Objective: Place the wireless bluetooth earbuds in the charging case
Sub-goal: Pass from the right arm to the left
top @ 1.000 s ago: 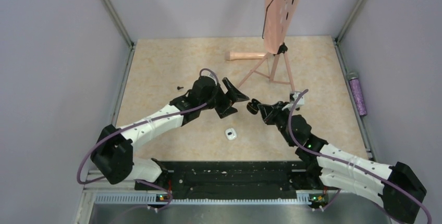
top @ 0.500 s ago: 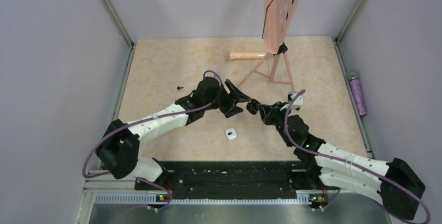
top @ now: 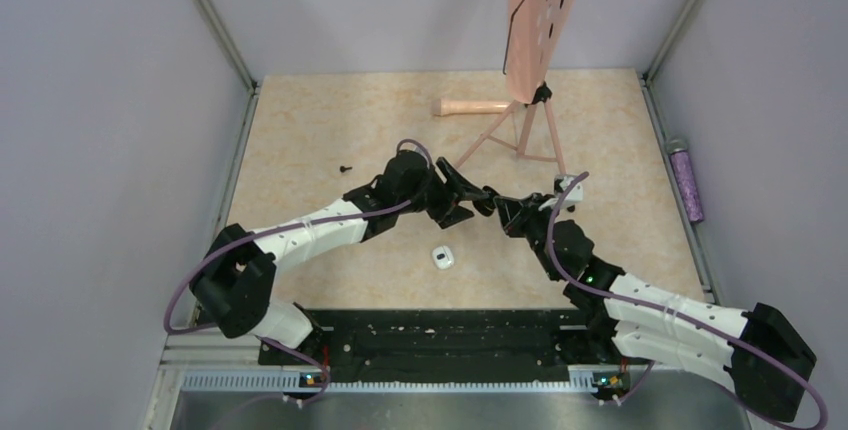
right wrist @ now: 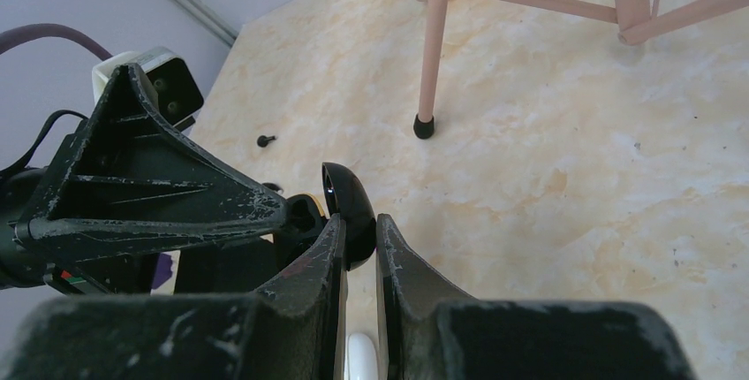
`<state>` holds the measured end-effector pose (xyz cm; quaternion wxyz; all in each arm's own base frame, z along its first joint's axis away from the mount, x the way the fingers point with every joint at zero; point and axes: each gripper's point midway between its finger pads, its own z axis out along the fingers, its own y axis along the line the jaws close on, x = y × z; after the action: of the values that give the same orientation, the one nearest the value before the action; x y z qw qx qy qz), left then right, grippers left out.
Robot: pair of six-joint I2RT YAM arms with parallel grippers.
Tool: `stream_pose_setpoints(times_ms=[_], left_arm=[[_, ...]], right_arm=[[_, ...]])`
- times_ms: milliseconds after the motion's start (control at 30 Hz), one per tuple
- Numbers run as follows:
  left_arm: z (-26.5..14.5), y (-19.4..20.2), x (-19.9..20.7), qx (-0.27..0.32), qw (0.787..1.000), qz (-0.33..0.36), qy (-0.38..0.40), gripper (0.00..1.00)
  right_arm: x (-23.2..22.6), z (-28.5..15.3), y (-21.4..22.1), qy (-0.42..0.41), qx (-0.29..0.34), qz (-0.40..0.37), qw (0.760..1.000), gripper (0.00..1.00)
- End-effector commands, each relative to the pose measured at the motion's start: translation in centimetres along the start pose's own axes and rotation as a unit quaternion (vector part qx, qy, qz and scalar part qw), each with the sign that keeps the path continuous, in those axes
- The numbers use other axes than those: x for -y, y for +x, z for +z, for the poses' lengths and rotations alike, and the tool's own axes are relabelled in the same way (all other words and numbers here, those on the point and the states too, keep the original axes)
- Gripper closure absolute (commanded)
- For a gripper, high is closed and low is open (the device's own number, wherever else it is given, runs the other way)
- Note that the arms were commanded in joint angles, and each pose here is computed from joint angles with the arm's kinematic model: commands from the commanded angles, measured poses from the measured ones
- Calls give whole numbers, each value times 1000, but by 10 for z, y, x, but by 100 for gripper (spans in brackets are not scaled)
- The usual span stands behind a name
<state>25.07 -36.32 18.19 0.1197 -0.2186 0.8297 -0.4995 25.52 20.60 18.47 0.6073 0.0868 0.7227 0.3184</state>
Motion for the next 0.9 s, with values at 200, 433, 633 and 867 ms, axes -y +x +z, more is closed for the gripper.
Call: stream_pose_setpoints(times_ms=[200, 433, 633, 867], left_arm=[[6, 2, 13, -5, 999, -7, 32, 44], [7, 4, 12, -7, 999, -8, 32, 46], [7, 4, 13, -8, 999, -7, 33, 60], [8, 5, 11, -12, 999, 2, 32, 90]], right_arm=[[-26, 3, -22, -29, 29, 19, 999, 100], [-26, 3, -20, -29, 27, 20, 999, 100], [-26, 2, -19, -29, 26, 19, 999, 100], [-26, 0, -19, -23, 15, 27, 999, 70]])
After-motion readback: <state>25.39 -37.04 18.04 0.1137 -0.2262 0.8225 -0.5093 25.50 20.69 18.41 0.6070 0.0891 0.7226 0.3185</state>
